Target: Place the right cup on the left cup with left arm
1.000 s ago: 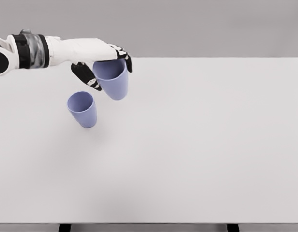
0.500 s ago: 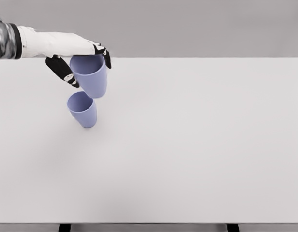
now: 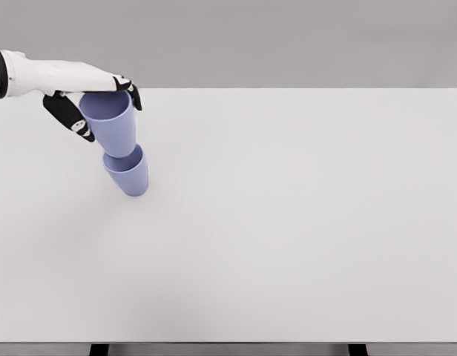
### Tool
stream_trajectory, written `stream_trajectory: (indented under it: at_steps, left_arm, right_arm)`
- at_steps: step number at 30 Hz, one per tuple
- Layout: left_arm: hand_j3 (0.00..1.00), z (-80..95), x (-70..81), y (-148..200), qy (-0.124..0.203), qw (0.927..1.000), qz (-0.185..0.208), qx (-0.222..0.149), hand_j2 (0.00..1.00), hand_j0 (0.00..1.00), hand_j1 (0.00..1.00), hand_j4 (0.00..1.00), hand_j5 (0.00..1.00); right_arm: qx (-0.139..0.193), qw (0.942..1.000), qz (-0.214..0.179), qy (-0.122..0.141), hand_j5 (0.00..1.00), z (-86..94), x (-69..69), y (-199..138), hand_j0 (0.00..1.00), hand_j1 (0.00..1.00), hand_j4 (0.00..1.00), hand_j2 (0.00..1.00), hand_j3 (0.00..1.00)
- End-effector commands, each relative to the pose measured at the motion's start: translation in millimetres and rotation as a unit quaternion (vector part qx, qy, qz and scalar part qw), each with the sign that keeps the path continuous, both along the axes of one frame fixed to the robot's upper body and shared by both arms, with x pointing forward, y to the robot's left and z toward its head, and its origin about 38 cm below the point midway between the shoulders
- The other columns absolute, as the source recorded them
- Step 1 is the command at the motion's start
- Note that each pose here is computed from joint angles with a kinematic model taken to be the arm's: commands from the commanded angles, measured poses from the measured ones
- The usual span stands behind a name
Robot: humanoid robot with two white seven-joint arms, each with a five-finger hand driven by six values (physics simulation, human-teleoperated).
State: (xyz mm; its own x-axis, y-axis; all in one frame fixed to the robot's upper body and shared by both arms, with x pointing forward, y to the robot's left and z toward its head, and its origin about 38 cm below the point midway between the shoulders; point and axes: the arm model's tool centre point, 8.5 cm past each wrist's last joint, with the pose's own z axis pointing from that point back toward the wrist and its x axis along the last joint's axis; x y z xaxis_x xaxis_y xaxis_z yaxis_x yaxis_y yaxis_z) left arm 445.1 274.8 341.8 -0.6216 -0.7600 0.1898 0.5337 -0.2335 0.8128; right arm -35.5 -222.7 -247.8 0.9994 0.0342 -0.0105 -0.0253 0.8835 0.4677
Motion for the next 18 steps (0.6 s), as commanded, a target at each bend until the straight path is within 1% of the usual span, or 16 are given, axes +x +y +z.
stream_trajectory:
  at_steps: [1,5,7,9,12,18]
  left_arm:
    - [0.41,-2.3,-0.4,2.3,0.003,1.0,0.003,0.0,0.41,0.41,0.41,0.41,0.41]
    - [0.41,-5.3,0.9,4.6,0.004,1.0,0.008,-0.001,0.41,0.41,0.41,0.41,0.41]
    - [0.42,-11.8,3.9,9.8,0.01,0.9998,0.017,-0.002,0.42,0.42,0.42,0.42,0.42]
    - [0.42,-12.2,5.1,11.6,0.009,0.9998,0.02,-0.001,0.42,0.42,0.42,0.42,0.42]
    - [0.42,-11.3,6.3,7.5,0.006,0.9999,0.011,-0.006,0.42,0.42,0.42,0.42,0.42]
    - [0.42,-10.6,8.9,8.2,0.003,0.9998,0.015,-0.008,0.42,0.42,0.42,0.42,0.42]
  right_arm:
    - [0.0,1.0,0.001,0.0,1.0,0.0,-0.1,0.0,1.0,1.0,1.0,1.0,1.0]
    - [0.0,1.0,0.001,0.0,1.0,0.0,-0.1,0.0,1.0,1.0,1.0,1.0,1.0]
    - [0.0,1.0,0.001,0.0,1.0,0.0,-0.1,0.1,1.0,1.0,1.0,1.0,1.0]
    - [0.0,1.0,0.001,0.0,1.0,0.0,-0.1,0.0,1.0,1.0,1.0,1.0,1.0]
    - [0.0,1.0,0.001,0.001,1.0,0.1,-1.0,0.1,1.0,1.0,1.0,1.0,1.0]
    - [0.0,1.0,0.001,0.0,1.0,0.0,-0.1,0.1,1.0,1.0,1.0,1.0,1.0]
